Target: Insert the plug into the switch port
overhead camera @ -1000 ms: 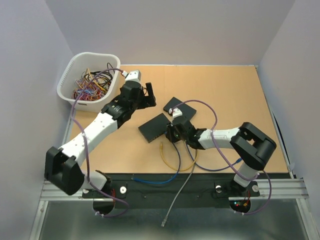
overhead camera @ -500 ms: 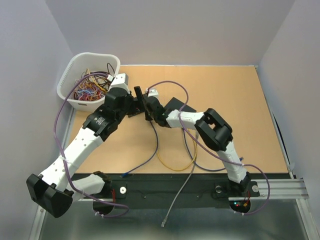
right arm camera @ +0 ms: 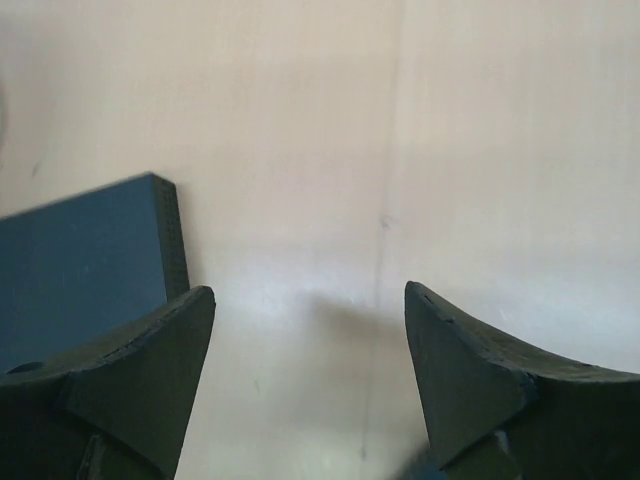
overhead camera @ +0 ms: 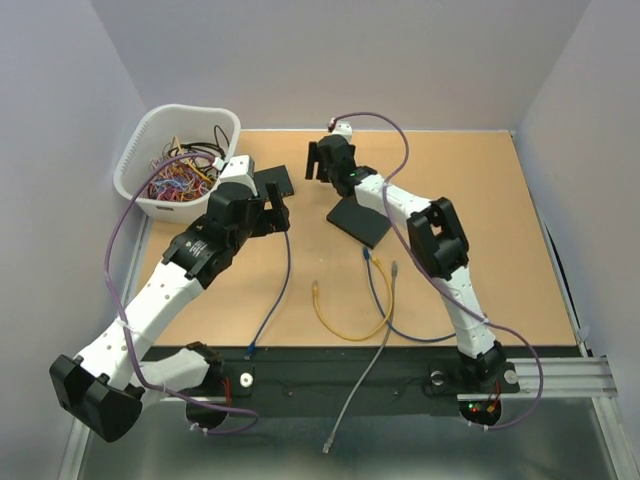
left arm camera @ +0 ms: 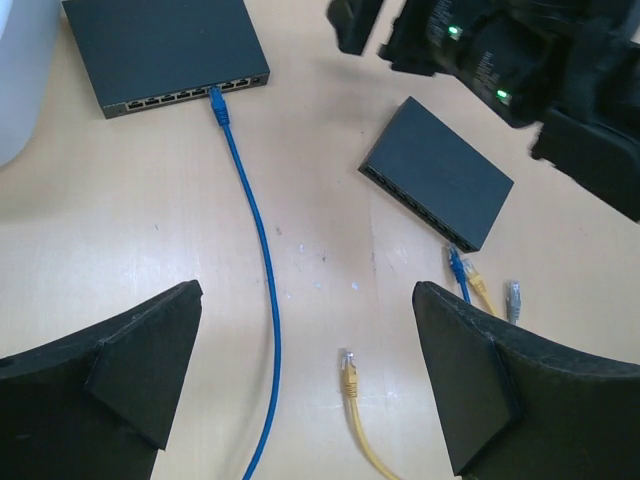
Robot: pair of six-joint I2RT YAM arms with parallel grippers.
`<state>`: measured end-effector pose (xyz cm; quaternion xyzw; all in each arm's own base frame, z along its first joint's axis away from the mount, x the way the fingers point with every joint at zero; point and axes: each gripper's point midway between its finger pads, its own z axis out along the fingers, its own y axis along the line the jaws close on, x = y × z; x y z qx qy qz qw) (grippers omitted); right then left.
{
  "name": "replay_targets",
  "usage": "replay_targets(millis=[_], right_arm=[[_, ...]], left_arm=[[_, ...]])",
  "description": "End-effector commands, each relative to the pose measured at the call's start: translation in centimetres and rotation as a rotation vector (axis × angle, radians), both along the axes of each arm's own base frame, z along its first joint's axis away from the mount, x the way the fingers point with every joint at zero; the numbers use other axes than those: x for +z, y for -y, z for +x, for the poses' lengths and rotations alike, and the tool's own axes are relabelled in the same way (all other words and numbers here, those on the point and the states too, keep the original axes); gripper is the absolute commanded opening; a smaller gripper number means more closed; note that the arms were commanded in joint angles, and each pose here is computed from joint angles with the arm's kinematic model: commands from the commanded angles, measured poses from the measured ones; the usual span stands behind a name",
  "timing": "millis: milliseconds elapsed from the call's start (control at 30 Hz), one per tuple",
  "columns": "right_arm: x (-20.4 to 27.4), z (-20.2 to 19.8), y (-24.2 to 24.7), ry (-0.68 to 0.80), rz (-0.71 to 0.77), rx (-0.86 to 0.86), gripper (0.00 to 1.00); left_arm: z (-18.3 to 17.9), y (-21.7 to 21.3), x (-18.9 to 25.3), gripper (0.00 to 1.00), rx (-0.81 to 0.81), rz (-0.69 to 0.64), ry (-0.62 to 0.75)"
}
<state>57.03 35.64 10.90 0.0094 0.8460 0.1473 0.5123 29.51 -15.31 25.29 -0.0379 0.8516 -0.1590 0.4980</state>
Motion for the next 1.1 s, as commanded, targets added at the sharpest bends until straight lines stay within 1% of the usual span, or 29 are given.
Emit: replay_targets(millis=[0, 33, 67, 100, 133, 167, 233, 267, 300, 333, 367, 433, 500, 533, 567, 633, 667, 700, 733, 767, 833, 867, 900, 1067], right_arm=[[7.7, -4.3, -1.0, 0.081, 0.035, 0.073, 0.82], [5.4, -5.7, 0.2, 0.036, -0.006, 0.069, 0.82], [8.4, -6.3, 1.3, 0.082, 0.017, 0.047, 0.82], [6.0, -7.7, 2.7, 0.038, -0.026, 0.035, 0.83], [6.1, -8.3, 3.5, 0.037, -0.037, 0.020, 0.84], [7.7, -9.1, 5.0, 0.060, -0.037, -0.016, 0.84], [7.6, -10.3, 7.0, 0.052, -0.049, -0.054, 0.86], [6.6, -11.6, 9.2, 0.025, -0.063, -0.085, 0.87], [6.5, -12.2, 10.1, 0.014, -0.048, -0.098, 0.89], [5.8, -13.0, 10.6, -0.019, -0.007, -0.095, 0.89], [3.9, -13.8, 12.4, -0.066, -0.011, -0.117, 0.89], [3.8, -14.9, 13.5, -0.093, 0.039, -0.124, 0.89], [2.4, -16.0, 15.0, -0.134, 0.046, -0.139, 0.89], [2.1, -16.3, 15.2, -0.145, 0.047, -0.135, 0.89], [1.5, -16.6, 15.3, -0.165, 0.050, -0.129, 0.89], [0.2, -17.4, 15.7, -0.198, 0.047, -0.132, 0.89], [-0.2, -17.6, 15.8, -0.209, 0.045, -0.132, 0.89], [-0.8, -17.5, 16.1, -0.221, 0.041, -0.142, 0.89], [-1.2, -17.6, 16.2, -0.233, 0.040, -0.142, 0.89], [-2.1, -17.6, 16.3, -0.255, 0.039, -0.140, 0.89], [-2.7, -17.6, 16.1, -0.273, 0.041, -0.133, 0.89], [-3.4, -17.5, 16.1, -0.292, 0.041, -0.128, 0.89], [-3.5, -17.4, 16.0, -0.296, 0.042, -0.127, 0.89], [-4.9, -17.0, 15.8, -0.328, 0.035, -0.125, 0.88]], left_arm=[[0.9, 0.4, 0.1, 0.98, -0.007, -0.017, 0.036], [1.1, 0.8, -0.2, 0.98, -0.017, -0.019, 0.034], [1.7, 1.5, -0.5, 0.98, -0.033, -0.029, 0.037], [1.9, 2.1, -0.9, 0.98, -0.063, -0.038, 0.030], [2.2, 2.6, -1.1, 0.98, -0.080, -0.043, 0.027], [3.1, 3.3, -1.4, 0.98, -0.097, -0.044, 0.038], [3.7, 4.7, -1.8, 0.98, -0.153, -0.056, 0.041], [4.8, 5.5, -2.0, 0.97, -0.167, -0.058, 0.064], [5.1, 6.2, -2.1, 0.97, -0.193, -0.067, 0.067], [6.3, 6.9, -3.0, 0.97, -0.199, -0.062, 0.059], [7.0, 7.3, -3.3, 0.97, -0.201, -0.060, 0.056], [8.6, 8.9, -4.2, 0.96, -0.232, -0.067, 0.048], [10.5, 10.0, -5.6, 0.96, -0.241, -0.070, 0.032], [10.7, 10.3, -4.9, 0.96, -0.250, -0.079, 0.045], [11.7, 10.9, -6.6, 0.96, -0.255, -0.073, 0.022], [13.0, 12.0, -6.5, 0.96, -0.281, -0.090, 0.029], [13.9, 12.5, -8.4, 0.96, -0.288, -0.086, 0.003], [14.5, 12.8, -8.9, 0.95, -0.296, -0.090, -0.006], [15.4, 13.4, -8.3, 0.95, -0.314, -0.098, 0.011], [16.3, 14.0, -9.2, 0.95, -0.324, -0.095, 0.001], [17.1, 14.5, -10.3, 0.95, -0.335, -0.091, -0.012], [17.5, 14.7, -11.6, 0.95, -0.344, -0.090, -0.030], [17.9, 15.2, -11.4, 0.95, -0.365, -0.104, -0.026], [18.3, 16.2, -14.5, 0.95, -0.405, -0.126, -0.086]])
